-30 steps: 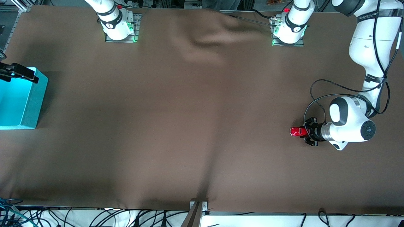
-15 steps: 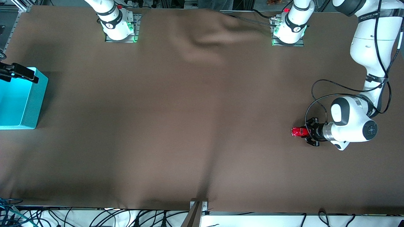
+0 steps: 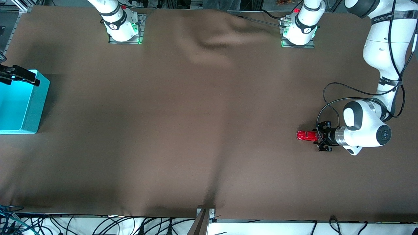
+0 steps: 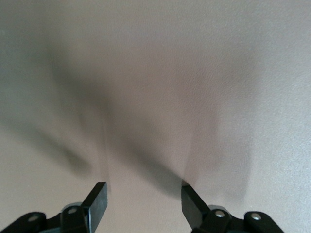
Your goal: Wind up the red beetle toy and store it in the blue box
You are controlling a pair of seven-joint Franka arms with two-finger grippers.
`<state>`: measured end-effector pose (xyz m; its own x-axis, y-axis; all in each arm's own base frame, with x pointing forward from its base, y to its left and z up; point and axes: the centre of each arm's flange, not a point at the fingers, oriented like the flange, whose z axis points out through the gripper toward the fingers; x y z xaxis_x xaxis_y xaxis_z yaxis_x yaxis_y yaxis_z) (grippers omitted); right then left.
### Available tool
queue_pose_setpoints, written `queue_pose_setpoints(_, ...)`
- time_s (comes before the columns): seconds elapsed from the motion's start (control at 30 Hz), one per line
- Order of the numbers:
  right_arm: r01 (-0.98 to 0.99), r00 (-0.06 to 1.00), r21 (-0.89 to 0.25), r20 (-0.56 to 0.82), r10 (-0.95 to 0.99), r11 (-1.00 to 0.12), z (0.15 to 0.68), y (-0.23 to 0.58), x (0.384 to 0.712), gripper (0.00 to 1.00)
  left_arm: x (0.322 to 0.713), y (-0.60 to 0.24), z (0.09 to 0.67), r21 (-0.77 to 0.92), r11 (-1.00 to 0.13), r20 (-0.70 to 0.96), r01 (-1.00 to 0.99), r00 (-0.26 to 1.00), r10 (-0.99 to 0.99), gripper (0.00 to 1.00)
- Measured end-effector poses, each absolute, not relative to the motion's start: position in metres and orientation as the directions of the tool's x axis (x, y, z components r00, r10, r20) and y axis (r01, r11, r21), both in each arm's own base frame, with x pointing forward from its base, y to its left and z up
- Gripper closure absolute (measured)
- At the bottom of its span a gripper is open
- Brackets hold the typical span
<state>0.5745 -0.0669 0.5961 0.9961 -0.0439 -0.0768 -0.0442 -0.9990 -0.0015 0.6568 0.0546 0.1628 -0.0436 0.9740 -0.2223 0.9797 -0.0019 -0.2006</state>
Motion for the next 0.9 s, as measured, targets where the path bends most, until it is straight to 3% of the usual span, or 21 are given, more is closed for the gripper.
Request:
queue_pose_setpoints(0.57, -0.037, 0.997, -0.002, -0.075, -0.037, -0.999, 0.597, -0.063, 0.575, 0.0, 0.657, 0.056, 0.163, -0.2, -0.001, -0.222, 0.98, -0.044, 0.974, 0.26)
queue_pose_setpoints(0.73, -0.036, 0.997, -0.002, -0.074, -0.036, -0.999, 0.597, -0.062, 0.575, 0.0, 0.661, 0.063, 0.168, -0.178, -0.015, -0.22, 0.984, -0.025, 0.975, 0.21)
queue_pose_setpoints(0.9, -0.035, 0.997, -0.002, -0.074, -0.035, -0.999, 0.597, -0.062, 0.575, 0.0, 0.672, 0.065, 0.186, -0.12, -0.085, -0.224, 0.989, 0.056, 0.973, 0.01)
